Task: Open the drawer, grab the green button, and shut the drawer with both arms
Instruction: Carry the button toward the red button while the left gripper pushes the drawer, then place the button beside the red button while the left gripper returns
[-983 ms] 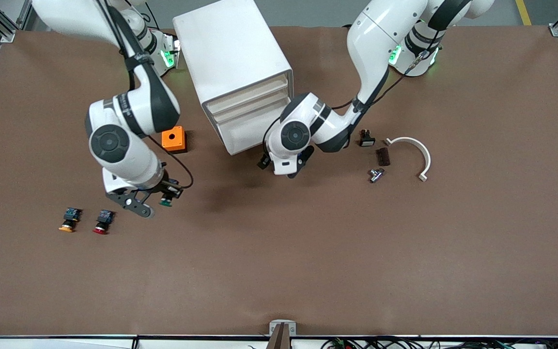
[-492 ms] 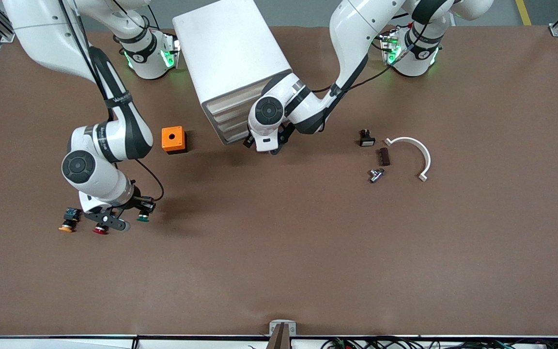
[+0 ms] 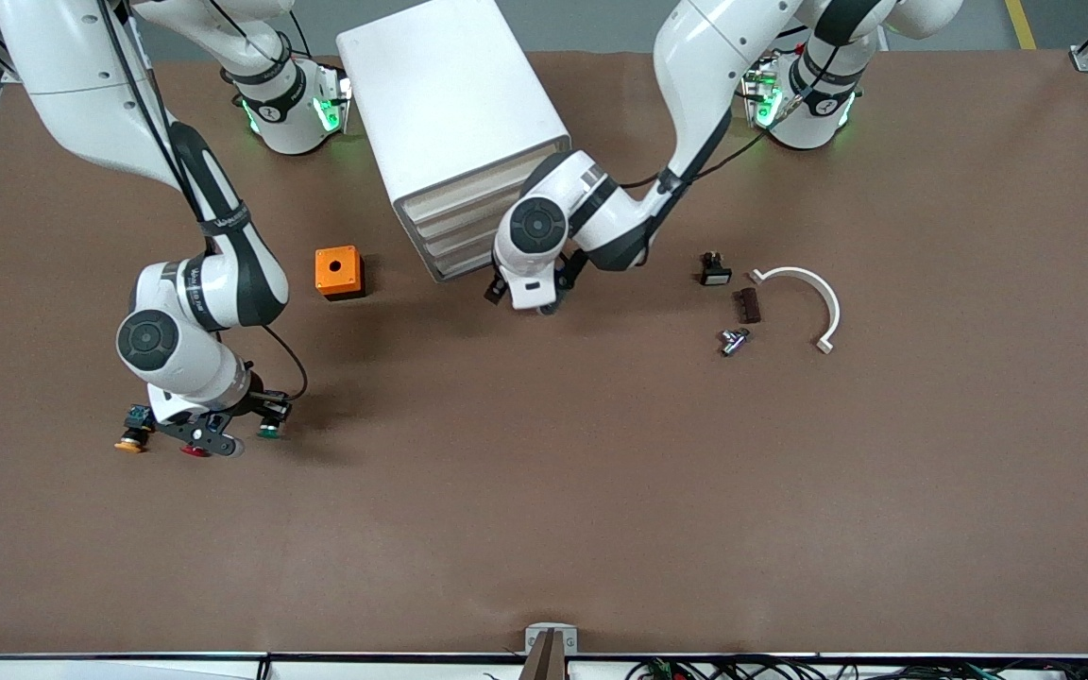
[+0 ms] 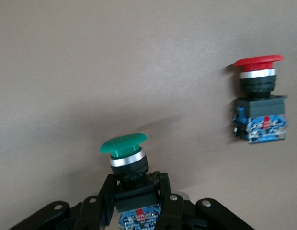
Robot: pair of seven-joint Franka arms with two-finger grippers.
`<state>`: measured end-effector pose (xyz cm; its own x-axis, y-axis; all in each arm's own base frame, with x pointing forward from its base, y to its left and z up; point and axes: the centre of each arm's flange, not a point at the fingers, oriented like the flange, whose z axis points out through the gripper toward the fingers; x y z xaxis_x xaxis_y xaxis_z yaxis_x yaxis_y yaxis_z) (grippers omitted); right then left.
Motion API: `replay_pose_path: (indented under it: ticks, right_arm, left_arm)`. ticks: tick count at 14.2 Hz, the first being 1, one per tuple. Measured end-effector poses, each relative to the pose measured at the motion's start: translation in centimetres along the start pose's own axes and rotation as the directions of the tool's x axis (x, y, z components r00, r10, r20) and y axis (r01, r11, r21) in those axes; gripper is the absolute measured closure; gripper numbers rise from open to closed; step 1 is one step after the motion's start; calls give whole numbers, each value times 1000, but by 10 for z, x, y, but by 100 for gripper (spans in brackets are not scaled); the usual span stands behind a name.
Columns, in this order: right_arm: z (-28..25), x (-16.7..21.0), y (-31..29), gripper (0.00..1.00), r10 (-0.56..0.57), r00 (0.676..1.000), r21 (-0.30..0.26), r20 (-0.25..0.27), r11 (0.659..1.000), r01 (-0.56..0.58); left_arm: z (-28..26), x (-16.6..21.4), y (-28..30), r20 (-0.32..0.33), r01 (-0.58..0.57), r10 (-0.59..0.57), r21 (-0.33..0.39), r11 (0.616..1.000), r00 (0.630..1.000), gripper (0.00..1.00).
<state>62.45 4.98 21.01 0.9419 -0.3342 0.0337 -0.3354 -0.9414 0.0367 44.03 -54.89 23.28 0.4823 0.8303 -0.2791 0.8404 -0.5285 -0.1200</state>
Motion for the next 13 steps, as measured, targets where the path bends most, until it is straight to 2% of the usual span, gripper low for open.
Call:
replay_pose_path:
  ticks: [4, 8, 10, 13]
  right_arm:
    - [15, 5, 18, 60, 7, 1000, 0, 3, 1000, -7]
    - [18, 10, 28, 60, 6, 1000, 4, -4, 1000, -6]
    - [17, 13, 33, 60, -15, 1000, 9, -18, 1000, 15]
    - [14, 18, 38, 60, -41, 999, 14, -33, 999, 41]
  left_arm:
    - [-115, 107, 22, -103, 28, -38, -98, 995, 994, 0]
    - [-235, 200, 4, -186, 0, -31, -162, 987, 982, 0]
    - [-284, 241, -15, -207, -49, 18, -149, 988, 978, 0]
    - [-352, 305, -57, -230, -175, 150, -89, 981, 962, 0]
